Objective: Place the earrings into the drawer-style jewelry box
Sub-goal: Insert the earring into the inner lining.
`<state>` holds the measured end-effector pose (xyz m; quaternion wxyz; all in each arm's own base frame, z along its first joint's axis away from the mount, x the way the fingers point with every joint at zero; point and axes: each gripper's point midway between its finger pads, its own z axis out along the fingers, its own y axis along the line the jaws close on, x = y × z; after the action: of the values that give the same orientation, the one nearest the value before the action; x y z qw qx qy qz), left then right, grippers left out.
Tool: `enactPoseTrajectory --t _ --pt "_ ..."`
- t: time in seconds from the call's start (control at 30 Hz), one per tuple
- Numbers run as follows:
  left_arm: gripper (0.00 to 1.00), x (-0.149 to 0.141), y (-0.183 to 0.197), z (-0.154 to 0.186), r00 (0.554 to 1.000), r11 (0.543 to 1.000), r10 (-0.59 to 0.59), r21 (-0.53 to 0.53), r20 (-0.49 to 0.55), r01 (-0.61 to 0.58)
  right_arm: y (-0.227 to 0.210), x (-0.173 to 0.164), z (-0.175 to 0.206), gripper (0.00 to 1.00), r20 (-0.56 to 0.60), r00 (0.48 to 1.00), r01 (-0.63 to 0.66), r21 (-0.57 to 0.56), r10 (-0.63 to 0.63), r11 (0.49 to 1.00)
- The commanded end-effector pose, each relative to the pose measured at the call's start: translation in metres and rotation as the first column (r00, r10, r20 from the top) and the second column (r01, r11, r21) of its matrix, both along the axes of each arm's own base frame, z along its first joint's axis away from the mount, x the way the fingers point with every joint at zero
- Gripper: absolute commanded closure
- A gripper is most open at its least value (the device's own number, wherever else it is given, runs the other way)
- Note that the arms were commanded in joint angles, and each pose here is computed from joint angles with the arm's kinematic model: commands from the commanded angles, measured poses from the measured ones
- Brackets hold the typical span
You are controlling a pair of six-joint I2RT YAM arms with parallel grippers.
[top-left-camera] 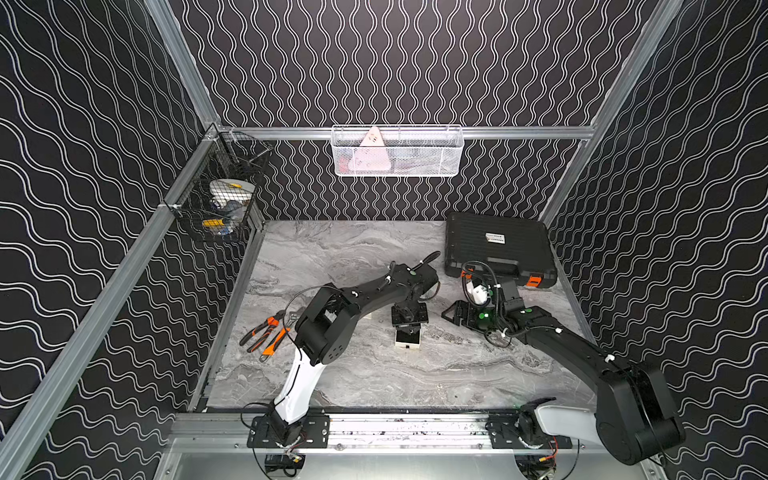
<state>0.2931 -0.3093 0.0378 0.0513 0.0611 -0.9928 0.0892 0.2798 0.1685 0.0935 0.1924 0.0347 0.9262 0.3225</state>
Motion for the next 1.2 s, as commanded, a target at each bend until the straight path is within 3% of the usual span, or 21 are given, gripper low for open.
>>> enactPoseTrajectory --t 0.0,0.87,1.17 --pt "1.00 0.000 0.005 -0.001 1.000 0.999 -0.024 0.036 -0.008 0.025 0.003 0.003 0.005 0.09 0.020 1.000 0.000 0.025 0.000 1.000" --pt "1.00 0.001 0.010 -0.043 0.993 0.988 -0.091 0.117 -0.073 0.099 0.010 -0.006 0.019 0.08 0.044 0.999 -0.019 0.104 0.014 0.994" --pt "0.99 0.004 0.012 -0.041 0.991 0.985 -0.121 0.121 -0.053 0.127 0.012 -0.006 0.019 0.08 0.041 0.999 -0.020 0.120 0.016 0.993"
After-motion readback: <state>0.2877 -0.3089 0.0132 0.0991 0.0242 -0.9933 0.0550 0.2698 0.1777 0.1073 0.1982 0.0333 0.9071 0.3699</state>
